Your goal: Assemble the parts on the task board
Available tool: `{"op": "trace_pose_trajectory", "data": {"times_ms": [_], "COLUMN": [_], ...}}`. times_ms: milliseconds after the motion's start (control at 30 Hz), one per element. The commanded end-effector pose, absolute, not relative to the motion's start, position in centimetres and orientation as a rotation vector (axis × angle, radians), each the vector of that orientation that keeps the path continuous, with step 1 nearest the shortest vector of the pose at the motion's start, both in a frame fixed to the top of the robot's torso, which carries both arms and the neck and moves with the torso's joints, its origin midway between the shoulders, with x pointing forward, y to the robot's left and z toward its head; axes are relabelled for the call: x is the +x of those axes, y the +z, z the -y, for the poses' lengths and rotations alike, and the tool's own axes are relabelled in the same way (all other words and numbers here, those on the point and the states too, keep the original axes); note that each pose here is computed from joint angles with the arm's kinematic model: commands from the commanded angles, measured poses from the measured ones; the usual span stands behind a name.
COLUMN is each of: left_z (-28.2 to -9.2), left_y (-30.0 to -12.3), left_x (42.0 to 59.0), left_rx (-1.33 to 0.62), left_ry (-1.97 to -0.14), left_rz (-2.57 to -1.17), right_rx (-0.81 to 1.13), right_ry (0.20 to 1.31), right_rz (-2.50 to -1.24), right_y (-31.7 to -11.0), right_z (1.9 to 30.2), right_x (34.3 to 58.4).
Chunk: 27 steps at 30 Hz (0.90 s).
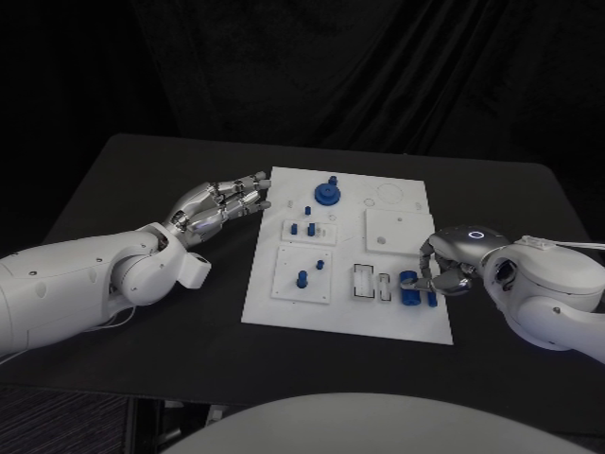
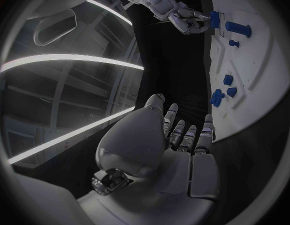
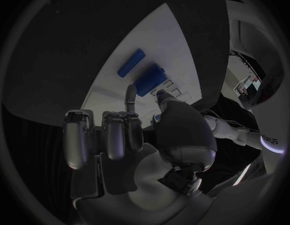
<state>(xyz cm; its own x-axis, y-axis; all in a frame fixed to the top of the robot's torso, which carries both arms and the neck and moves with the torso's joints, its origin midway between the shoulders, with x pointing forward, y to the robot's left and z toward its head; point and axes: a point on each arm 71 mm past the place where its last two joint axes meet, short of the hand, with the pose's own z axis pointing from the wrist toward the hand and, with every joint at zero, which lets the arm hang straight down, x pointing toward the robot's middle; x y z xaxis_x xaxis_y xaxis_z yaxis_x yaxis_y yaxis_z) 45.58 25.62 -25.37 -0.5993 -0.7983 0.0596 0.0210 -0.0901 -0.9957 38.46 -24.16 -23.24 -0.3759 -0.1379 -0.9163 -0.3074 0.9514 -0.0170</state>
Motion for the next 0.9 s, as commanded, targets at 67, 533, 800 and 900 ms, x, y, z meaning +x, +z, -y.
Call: {"op": "trace_pose_trajectory", "data": {"times_ms": [67, 533, 800, 900], "left_z": [-25.4, -25.4, -25.5, -25.5], "left_y": [-25.4, -25.6, -25.8, -25.8], "left_x": [45.5, 45.4, 45.3, 45.3], "left_rx": [-0.856, -0.861, -0.865, -0.866], "left_ry": [-1.779, -1.782, -1.779, -1.778], "left_rz": [-1.586, -1.594, -1.597, -1.599], "right_rx": [-0.311, -0.328, -0.32, -0.305], "right_ry": [0.172, 0.185, 0.239, 0.265], "right_rz": [-1.952, -1.987, -1.958, -1.955], "right_y": [-23.6, -25.5, -25.8, -25.8], "right_z": [24.2, 24.0, 23.8, 23.7], "right_x": [38.4, 38.5, 38.6, 38.6]}}
